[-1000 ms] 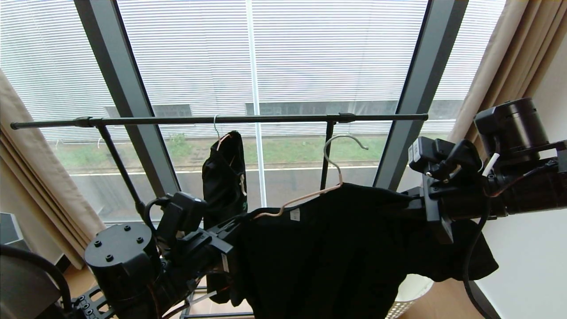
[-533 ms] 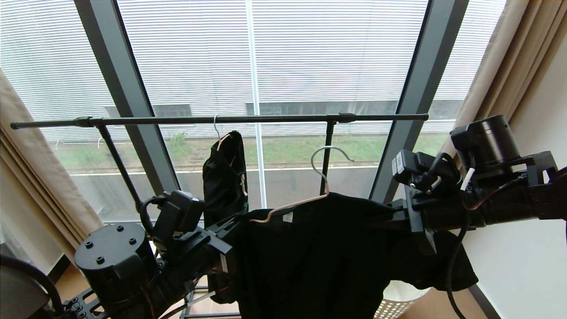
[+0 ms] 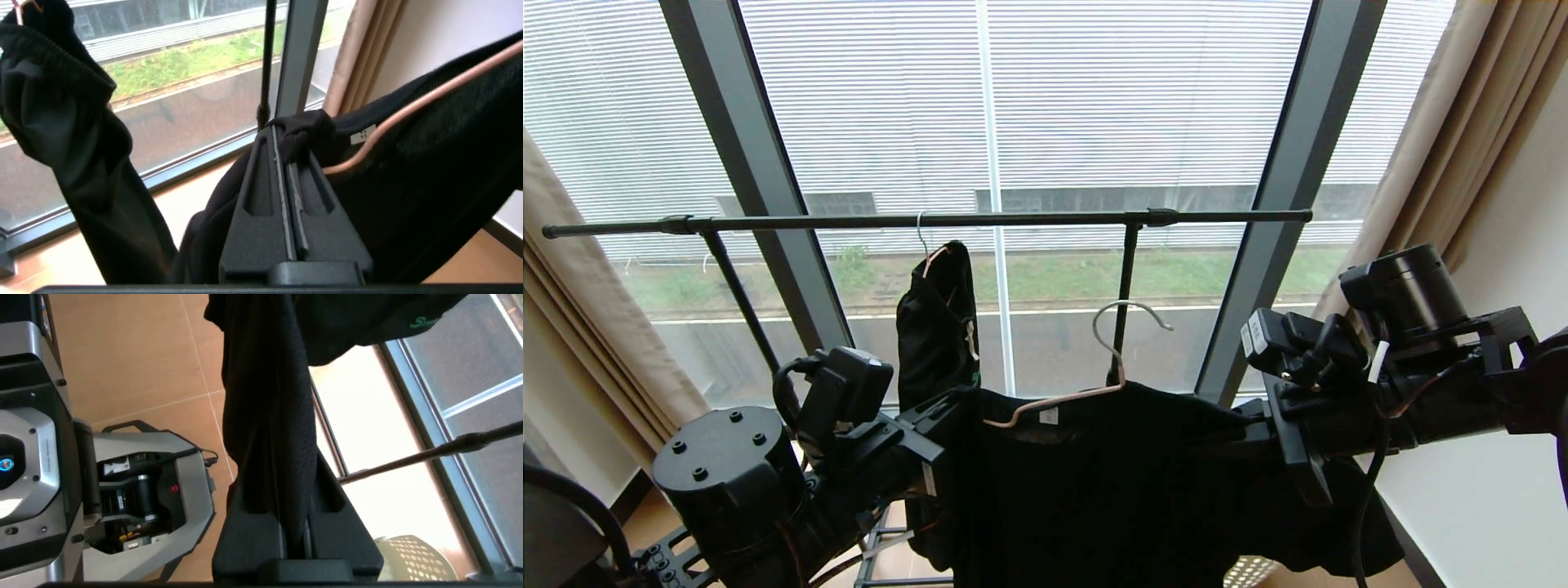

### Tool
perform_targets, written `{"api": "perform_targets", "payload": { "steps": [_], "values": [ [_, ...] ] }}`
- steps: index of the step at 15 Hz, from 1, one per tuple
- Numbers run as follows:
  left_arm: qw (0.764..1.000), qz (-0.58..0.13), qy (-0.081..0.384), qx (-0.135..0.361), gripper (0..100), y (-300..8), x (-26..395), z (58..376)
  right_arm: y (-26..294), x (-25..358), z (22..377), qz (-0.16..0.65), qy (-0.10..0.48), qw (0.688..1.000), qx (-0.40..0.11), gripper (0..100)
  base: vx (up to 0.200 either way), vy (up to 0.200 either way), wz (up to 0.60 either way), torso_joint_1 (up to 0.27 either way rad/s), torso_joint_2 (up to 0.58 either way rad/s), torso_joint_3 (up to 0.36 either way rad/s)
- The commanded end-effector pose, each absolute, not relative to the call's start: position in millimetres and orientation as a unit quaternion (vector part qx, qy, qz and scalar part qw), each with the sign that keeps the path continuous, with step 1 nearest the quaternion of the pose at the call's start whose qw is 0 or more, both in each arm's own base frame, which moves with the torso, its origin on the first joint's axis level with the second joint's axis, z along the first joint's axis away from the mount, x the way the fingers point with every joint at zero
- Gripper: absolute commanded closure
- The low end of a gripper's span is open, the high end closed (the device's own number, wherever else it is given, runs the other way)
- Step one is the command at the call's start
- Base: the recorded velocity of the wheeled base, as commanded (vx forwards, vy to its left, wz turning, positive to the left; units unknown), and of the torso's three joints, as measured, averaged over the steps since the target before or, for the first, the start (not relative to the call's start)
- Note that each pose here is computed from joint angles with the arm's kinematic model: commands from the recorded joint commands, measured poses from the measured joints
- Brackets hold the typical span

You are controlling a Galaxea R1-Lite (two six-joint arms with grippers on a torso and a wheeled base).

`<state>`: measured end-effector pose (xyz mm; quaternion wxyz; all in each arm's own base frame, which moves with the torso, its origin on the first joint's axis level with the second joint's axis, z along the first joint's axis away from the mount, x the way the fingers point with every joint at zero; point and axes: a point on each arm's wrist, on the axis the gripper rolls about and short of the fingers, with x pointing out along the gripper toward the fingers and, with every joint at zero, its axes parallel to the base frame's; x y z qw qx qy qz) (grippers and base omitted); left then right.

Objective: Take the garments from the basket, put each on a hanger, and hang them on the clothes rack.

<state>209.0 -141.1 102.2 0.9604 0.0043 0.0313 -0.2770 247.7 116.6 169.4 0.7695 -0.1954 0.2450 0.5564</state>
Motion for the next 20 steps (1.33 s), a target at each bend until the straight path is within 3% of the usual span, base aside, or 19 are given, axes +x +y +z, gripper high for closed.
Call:
{"api": "perform_targets", "payload": {
  "steps": [1,5,9,15,20],
  "values": [
    [0.959,-0.283,0.029,0.007,100,-143,206,103,123,248,163,0.565,0.254,0.760,-0.195,100,0.000,0.000,0.00,0.000,0.00,0.000],
    [0.968,-0.246,0.025,0.036,100,-122,216,102,117,242,165,0.559,0.255,0.764,-0.197,100,0.000,0.000,0.00,0.000,0.00,0.000],
    [0.964,-0.259,0.012,0.066,100,-107,216,106,105,233,178,0.548,0.237,0.778,-0.198,100,0.000,0.000,0.00,0.000,0.00,0.000],
    [0.949,-0.296,0.007,0.110,100,-103,199,106,128,248,179,0.565,0.225,0.767,-0.206,100,0.000,0.000,0.00,0.000,0.00,0.000],
    [0.940,-0.322,0.000,0.110,100,-113,190,108,150,260,163,0.575,0.251,0.750,-0.208,100,0.000,0.000,0.00,0.000,0.00,0.000]
  ]
}}
